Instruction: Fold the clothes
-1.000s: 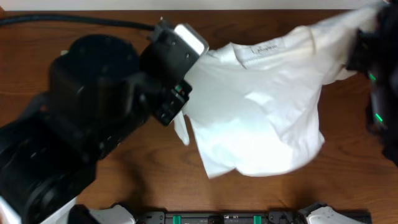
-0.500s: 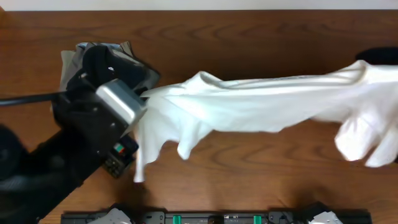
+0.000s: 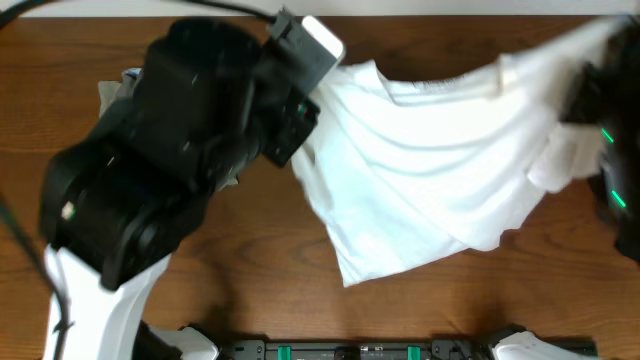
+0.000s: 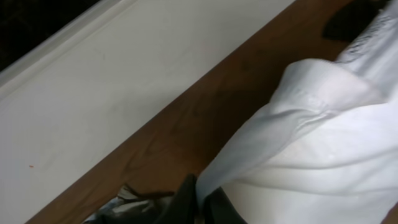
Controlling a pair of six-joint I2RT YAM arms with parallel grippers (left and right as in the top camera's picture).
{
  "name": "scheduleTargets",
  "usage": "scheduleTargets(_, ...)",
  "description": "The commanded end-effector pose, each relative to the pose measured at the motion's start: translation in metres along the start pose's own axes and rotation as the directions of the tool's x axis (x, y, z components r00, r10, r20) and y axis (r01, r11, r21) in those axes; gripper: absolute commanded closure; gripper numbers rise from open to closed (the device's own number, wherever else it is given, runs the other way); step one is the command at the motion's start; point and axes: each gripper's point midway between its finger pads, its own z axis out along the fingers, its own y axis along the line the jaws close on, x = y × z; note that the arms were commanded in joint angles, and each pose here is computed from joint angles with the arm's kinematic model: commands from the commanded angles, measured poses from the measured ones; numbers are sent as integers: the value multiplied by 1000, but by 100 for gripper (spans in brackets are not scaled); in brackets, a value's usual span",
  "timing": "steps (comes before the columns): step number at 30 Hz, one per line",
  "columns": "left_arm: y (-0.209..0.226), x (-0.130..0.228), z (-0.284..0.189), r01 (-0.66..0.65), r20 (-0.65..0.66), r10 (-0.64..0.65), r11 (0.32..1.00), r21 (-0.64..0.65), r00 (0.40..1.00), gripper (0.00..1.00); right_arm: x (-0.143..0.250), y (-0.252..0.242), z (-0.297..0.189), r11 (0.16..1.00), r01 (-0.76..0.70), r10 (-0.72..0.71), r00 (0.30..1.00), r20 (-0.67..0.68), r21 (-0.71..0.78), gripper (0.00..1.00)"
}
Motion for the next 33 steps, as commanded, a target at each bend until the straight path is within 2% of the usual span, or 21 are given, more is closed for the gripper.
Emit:
scheduleTargets(1, 5, -10, -22, -4, 71, 5, 1000, -6, 997, 94, -12, -15, -3, 998, 0, -3, 999, 46, 62, 99)
scheduleTargets(5, 3, -16, -61, -9, 149, 10, 1000, -5, 989, 94, -29, -28, -33, 998, -50, 45, 991, 123, 33, 99)
scheduleTargets(10, -11, -12, -124, -48, 258, 38, 998, 33, 965, 94, -39, -36, -87, 988, -105, 126, 971, 203, -112, 99)
scheduleTargets(15, -17, -1, -180, -69, 366, 40, 995, 67, 930, 94, -35, -46, -133, 959, -143, 200, 953, 229, -245, 99)
scheduleTargets(20, -16, 8, -212, -82, 433, 42, 994, 74, 901, 94, -35, -44, -156, 931, -138, 229, 941, 248, -337, 99)
scheduleTargets(23, -13, 10, -204, -76, 406, 47, 996, 55, 913, 94, -34, -42, -153, 933, -135, 222, 945, 240, -332, 99)
scheduleTargets(26, -6, 10, -175, -59, 331, 60, 998, -13, 942, 94, -32, -40, -137, 948, -135, 202, 956, 215, -288, 99)
scheduleTargets(30, 1, 9, -113, -72, 185, 94, 990, -121, 978, 94, -23, -24, -100, 970, -109, 141, 980, 140, -217, 99)
scheduleTargets(33, -5, 11, -57, -107, 73, 117, 985, -138, 990, 94, -13, -1, -61, 980, -66, 79, 995, 61, -186, 99)
